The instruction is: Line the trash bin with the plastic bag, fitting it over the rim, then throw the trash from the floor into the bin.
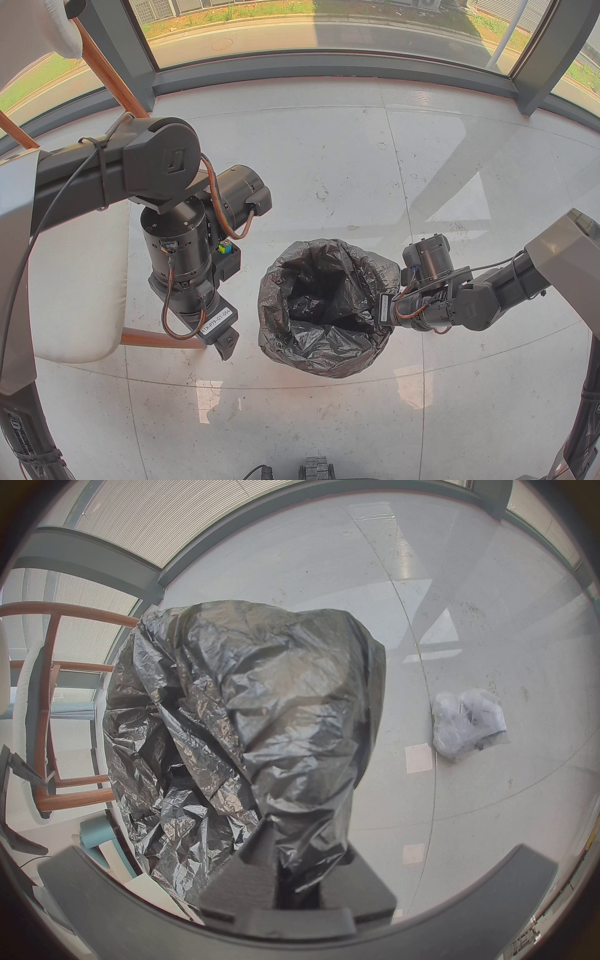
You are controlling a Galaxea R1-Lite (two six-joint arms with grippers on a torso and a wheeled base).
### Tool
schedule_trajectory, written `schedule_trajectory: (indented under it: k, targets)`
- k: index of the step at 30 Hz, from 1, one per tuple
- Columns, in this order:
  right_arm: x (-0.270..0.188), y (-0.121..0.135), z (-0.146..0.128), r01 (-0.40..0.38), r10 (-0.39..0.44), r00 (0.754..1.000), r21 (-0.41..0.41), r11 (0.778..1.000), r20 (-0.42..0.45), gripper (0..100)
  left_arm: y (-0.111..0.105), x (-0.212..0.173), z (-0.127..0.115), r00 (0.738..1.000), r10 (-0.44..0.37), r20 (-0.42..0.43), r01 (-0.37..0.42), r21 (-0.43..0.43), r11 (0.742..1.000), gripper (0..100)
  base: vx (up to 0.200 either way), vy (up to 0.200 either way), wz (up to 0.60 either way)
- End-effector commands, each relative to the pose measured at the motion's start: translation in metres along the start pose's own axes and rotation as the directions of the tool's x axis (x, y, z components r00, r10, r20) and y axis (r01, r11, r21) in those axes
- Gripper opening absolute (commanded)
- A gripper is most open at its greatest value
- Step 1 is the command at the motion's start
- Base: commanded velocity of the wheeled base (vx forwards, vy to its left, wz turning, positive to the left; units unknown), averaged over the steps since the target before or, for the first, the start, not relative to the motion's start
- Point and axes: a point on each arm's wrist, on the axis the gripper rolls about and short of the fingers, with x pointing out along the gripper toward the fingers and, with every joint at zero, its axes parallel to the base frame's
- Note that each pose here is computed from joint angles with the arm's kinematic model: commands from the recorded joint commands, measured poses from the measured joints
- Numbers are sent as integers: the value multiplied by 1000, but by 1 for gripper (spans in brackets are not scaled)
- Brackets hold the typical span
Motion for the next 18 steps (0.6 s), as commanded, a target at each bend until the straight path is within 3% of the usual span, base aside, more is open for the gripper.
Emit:
schedule_trajectory:
  k: [1,4,5,18]
  targets:
    - [-2,3,8,0,0,999,1,1000,33,0,0,0,0,1000,0,0,0,0,1000,100,0,0,0]
    - [-3,4,11,15,-15,999,0,1000,50,0,0,-1,0,1000,0,1,0,0,1000,100,0,0,0]
    - [-3,4,11,16,-16,999,0,1000,52,100,0,-1,0,1000,0,1,0,0,1000,100,0,0,0]
    - [-23,-1,20,58,-61,992,25,998,111,100,1,-4,-2,1000,3,9,-3,-4,1000,100,0,0,0]
